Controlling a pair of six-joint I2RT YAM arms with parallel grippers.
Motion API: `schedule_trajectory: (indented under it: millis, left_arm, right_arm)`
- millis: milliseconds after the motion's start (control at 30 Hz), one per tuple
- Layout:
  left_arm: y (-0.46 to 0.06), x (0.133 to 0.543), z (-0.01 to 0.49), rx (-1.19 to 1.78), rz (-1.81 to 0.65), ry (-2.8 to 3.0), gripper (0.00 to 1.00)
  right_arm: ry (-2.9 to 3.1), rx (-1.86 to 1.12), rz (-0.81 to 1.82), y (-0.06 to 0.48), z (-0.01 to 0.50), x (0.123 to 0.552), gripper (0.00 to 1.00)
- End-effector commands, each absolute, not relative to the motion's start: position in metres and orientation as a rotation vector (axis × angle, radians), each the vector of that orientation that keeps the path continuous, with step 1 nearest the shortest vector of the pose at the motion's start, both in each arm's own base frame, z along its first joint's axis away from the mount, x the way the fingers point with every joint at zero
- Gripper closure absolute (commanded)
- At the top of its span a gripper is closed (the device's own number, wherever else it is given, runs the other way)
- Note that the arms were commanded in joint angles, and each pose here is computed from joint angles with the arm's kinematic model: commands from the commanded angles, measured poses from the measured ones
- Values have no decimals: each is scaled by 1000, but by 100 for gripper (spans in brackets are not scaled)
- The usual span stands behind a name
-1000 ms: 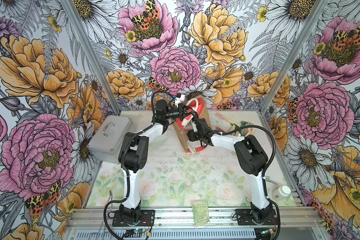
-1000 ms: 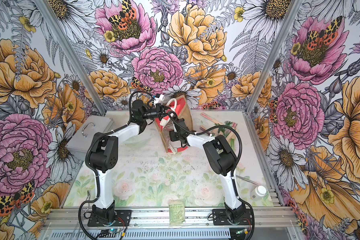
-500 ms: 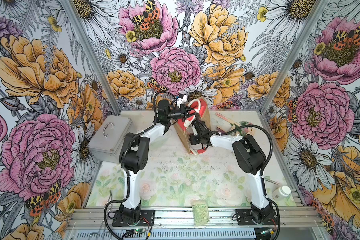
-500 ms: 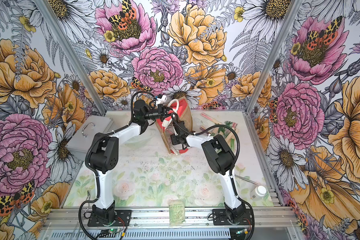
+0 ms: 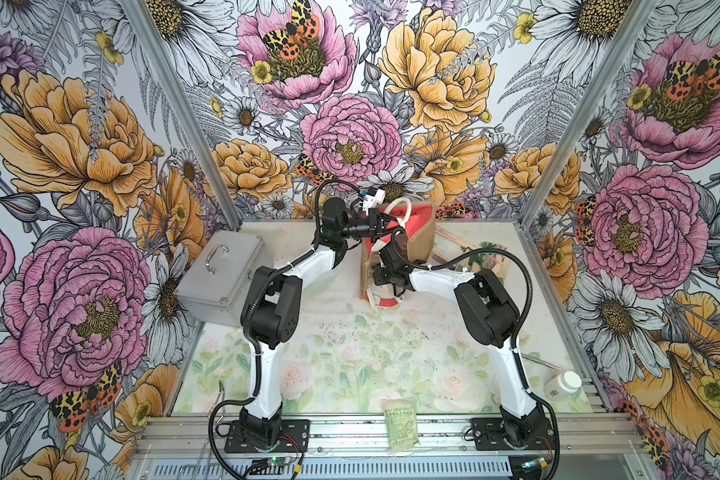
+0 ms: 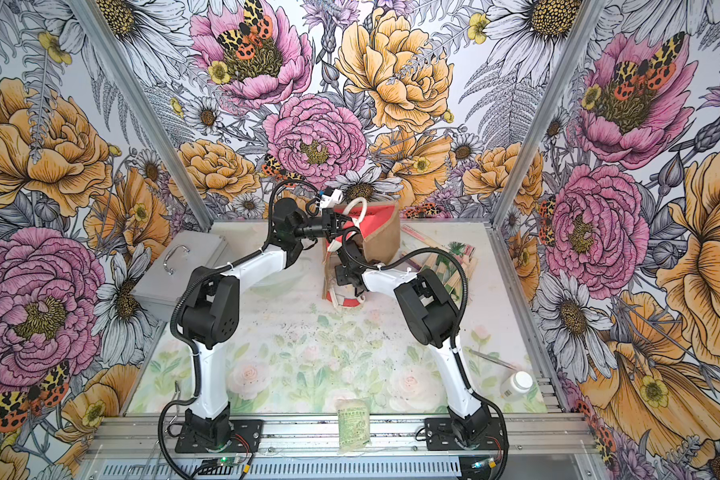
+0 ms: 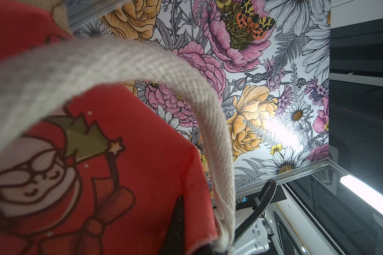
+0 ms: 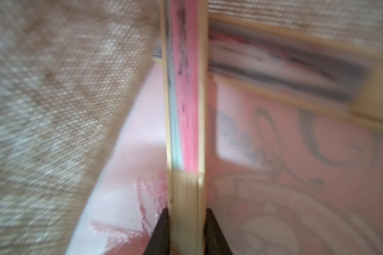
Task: Take out the folding fans from the tote bags
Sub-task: Pick up the folding fan from the canvas bag.
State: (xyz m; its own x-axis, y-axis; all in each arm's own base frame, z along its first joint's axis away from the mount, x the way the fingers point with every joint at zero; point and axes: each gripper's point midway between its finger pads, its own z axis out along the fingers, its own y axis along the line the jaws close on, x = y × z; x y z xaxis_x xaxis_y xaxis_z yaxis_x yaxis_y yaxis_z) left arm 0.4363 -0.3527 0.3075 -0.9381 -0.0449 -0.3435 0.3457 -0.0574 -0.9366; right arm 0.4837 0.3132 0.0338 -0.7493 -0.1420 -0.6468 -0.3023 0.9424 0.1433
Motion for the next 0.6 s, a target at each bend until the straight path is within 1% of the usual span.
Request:
schedule_trajectory:
  millis: [0,33,100,233,400,567]
  left_arm:
    - [-342,403,364,522,-2063,1797,100]
    - [-338,410,359,486,-2055,1802,100]
    - [-329,421,351,420,-2043,1816,100]
    - [-320,438,335,330,-2025,1835,100]
    - [-313,454,316,230,-2003,1857,100]
    - [-291,474,299,85,-1946,1857,100]
  right_arm:
    - [2459,-360,343,308,16,465,94]
    - [2423,-380,395,311,21,462,97]
    - [2327,-431,508,320,38,454,100]
    - [2124,-490,672,331,72,440,100]
    - [1924,-502,729,329,108,426,100]
    - [1769,-475,727,317,143,415,100]
